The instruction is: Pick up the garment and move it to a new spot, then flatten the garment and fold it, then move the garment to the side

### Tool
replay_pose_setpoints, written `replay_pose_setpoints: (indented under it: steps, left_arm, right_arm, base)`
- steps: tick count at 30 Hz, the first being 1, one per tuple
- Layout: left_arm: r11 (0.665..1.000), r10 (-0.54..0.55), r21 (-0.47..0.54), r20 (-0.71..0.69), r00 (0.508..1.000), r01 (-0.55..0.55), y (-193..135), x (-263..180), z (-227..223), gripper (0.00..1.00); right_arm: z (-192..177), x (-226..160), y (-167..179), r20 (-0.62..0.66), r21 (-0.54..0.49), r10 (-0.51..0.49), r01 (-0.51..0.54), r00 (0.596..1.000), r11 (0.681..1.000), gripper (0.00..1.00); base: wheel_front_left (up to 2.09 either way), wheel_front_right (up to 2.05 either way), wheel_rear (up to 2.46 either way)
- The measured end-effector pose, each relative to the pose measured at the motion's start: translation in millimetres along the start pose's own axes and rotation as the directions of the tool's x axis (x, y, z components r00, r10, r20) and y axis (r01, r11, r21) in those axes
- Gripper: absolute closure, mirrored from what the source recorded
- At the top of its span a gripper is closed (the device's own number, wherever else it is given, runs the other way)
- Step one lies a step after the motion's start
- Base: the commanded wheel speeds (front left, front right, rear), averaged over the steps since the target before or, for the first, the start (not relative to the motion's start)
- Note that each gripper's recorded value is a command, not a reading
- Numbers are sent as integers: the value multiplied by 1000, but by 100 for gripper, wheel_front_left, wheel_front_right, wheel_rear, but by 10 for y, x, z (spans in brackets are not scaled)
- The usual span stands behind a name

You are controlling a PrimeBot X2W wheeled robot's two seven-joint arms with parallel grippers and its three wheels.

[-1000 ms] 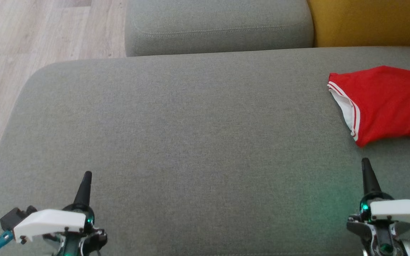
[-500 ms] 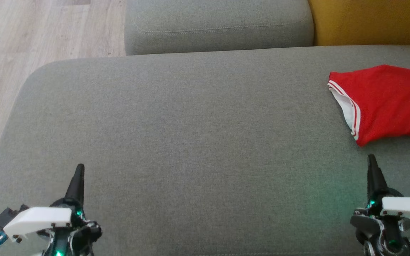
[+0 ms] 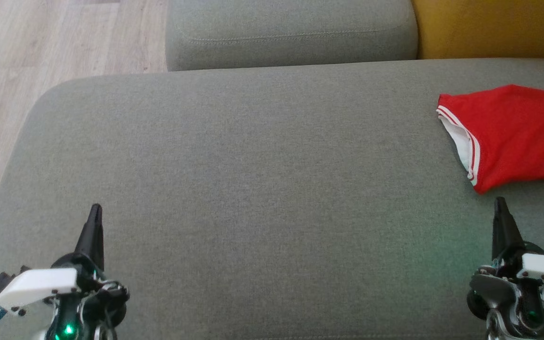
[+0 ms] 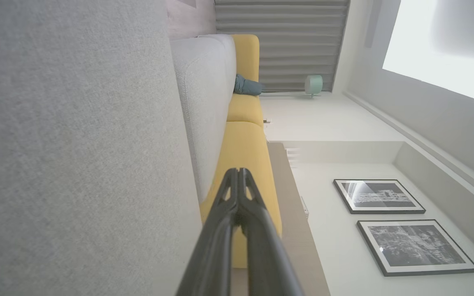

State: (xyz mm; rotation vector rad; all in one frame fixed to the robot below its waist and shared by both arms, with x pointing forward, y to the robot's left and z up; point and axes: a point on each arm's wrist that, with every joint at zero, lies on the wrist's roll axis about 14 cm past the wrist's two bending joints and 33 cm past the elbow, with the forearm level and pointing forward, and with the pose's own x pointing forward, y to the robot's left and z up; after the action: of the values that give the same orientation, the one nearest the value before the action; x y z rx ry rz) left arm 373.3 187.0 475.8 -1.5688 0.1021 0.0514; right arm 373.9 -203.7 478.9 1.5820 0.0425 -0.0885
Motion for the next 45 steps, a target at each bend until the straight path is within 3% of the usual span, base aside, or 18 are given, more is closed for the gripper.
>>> replay_pose_setpoints:
  steps: [45]
  left_arm:
    - [1000, -3, -10, 13, 1000, 3, -7, 4, 32, 100]
  right_arm:
    - [15, -2, -1, -2, 5, 0, 0, 1000, 1000, 100]
  base:
    - [0, 0, 0]
